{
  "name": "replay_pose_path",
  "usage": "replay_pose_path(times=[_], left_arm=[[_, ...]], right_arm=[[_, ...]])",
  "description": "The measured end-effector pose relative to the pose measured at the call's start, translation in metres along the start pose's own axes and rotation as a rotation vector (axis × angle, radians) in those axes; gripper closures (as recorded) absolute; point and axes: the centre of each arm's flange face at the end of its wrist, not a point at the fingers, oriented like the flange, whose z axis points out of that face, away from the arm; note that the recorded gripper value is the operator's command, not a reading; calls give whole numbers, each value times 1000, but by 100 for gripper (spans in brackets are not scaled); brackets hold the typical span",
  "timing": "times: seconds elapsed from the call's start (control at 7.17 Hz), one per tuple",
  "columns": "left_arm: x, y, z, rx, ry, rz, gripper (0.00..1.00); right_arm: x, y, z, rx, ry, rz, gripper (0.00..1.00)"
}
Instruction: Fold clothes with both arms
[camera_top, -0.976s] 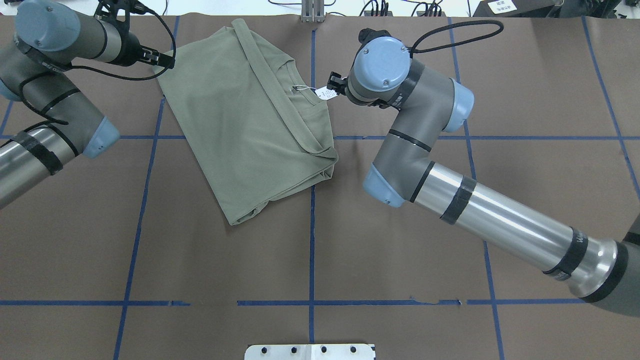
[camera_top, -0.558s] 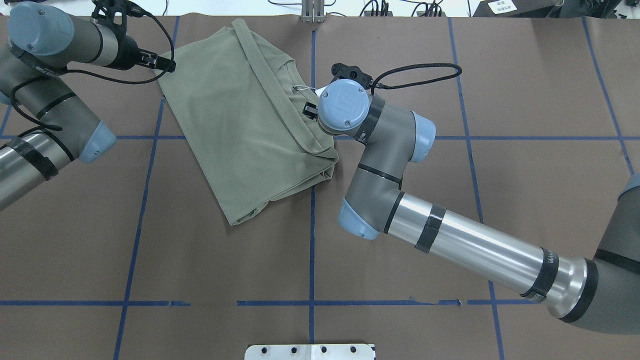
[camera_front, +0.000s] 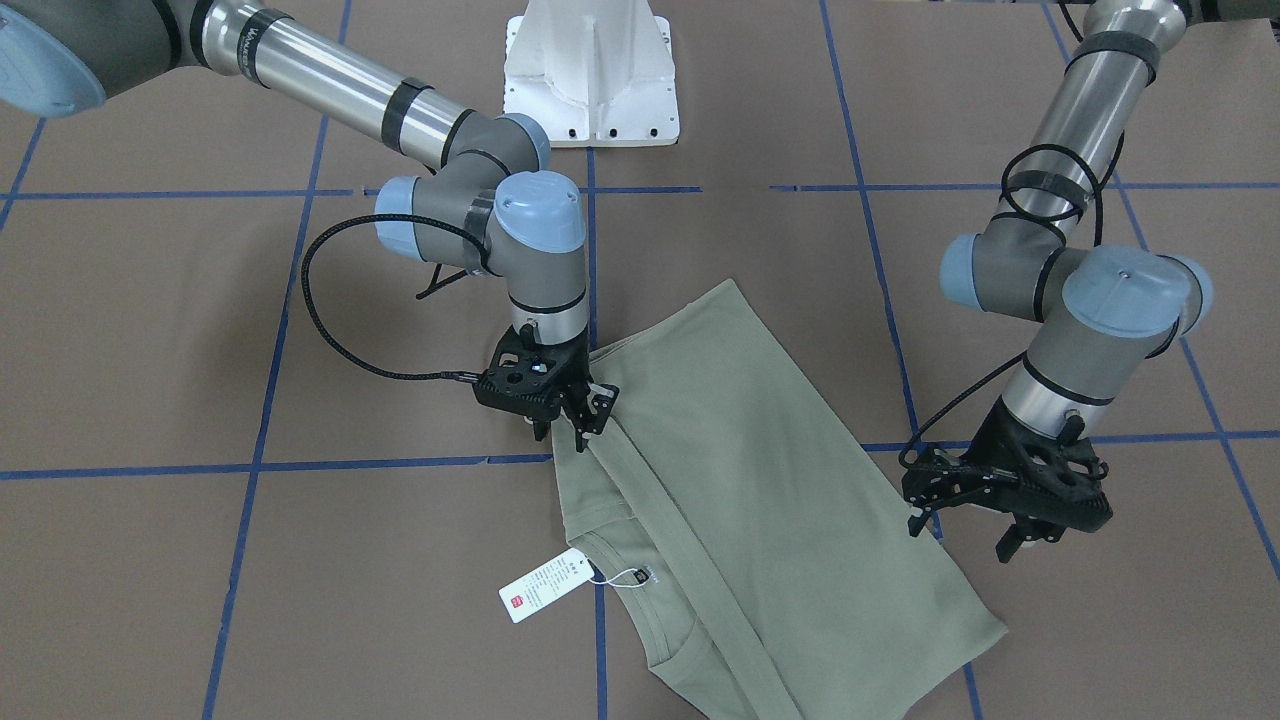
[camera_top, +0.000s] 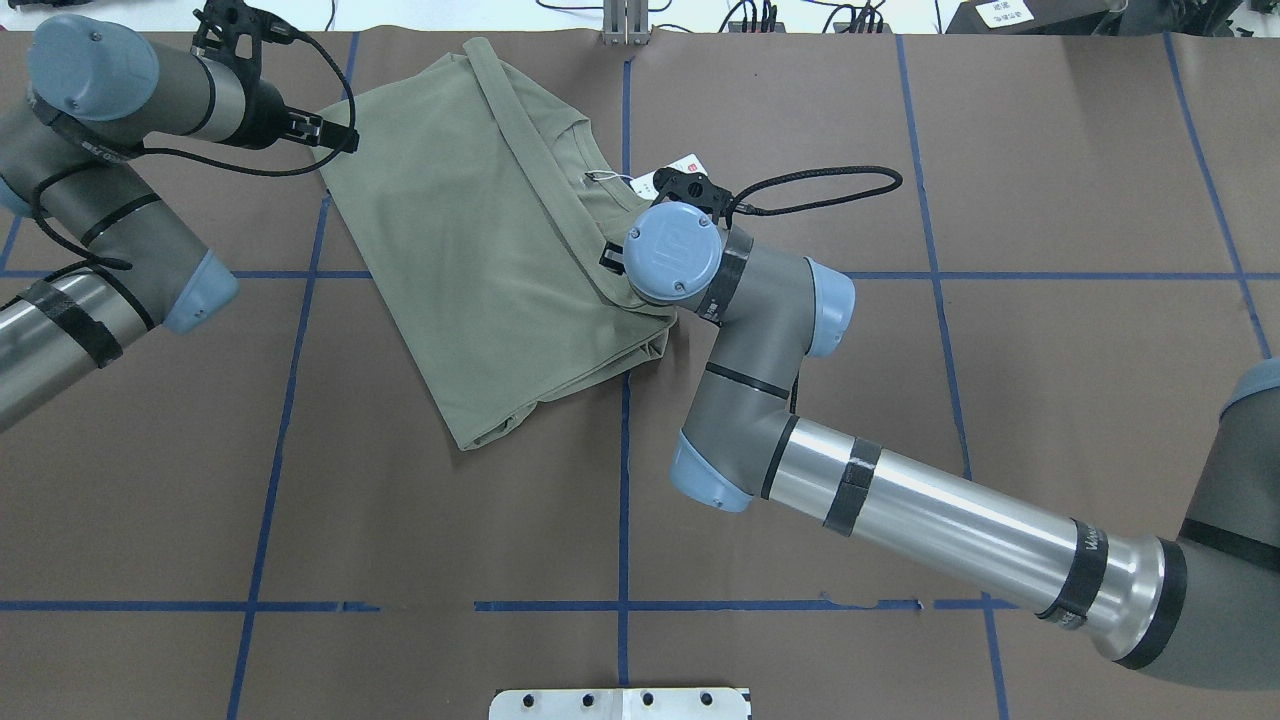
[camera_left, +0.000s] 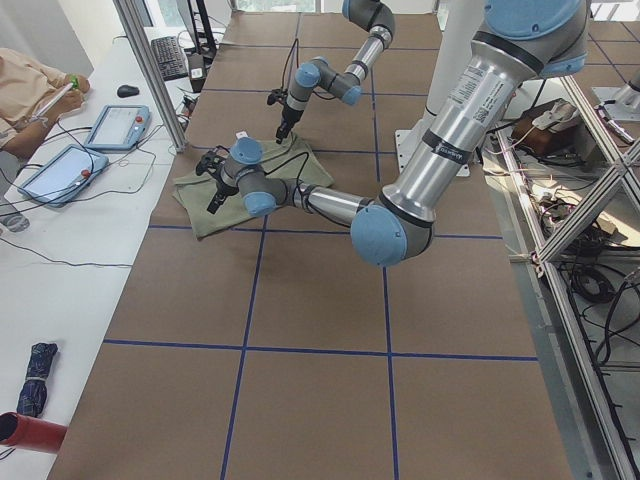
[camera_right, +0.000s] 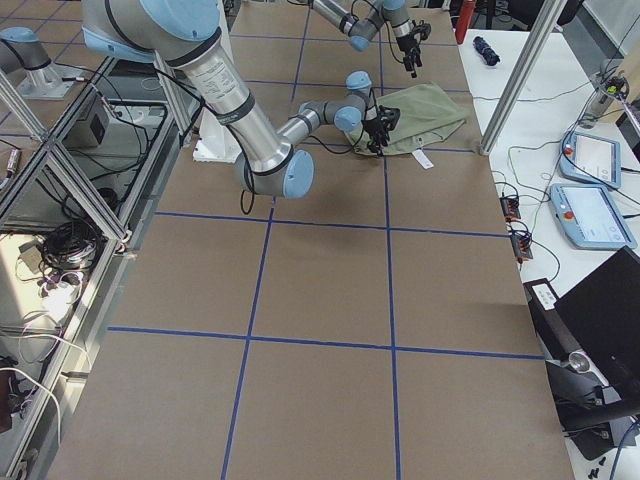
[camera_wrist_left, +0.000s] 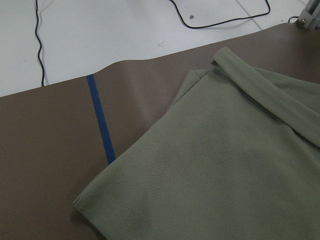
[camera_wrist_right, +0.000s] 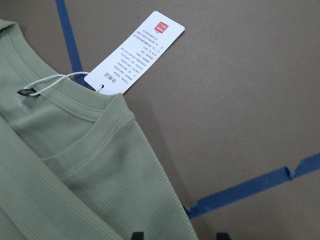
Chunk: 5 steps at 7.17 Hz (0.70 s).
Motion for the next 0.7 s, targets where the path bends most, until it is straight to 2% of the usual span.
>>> replay_pose_path(times=[0.14,0.28,0.7], left_arm=[[-2,2,1,-3,-2,-1,0],[-4,5,2,-7,-5,-2,0],[-5,7,2,-9,-7,-2,0]], right_arm=[[1,4,1,-3,2,-3,77],[1,5,2,-4,3,-5,100],[3,6,3,-4,7,-7,100]])
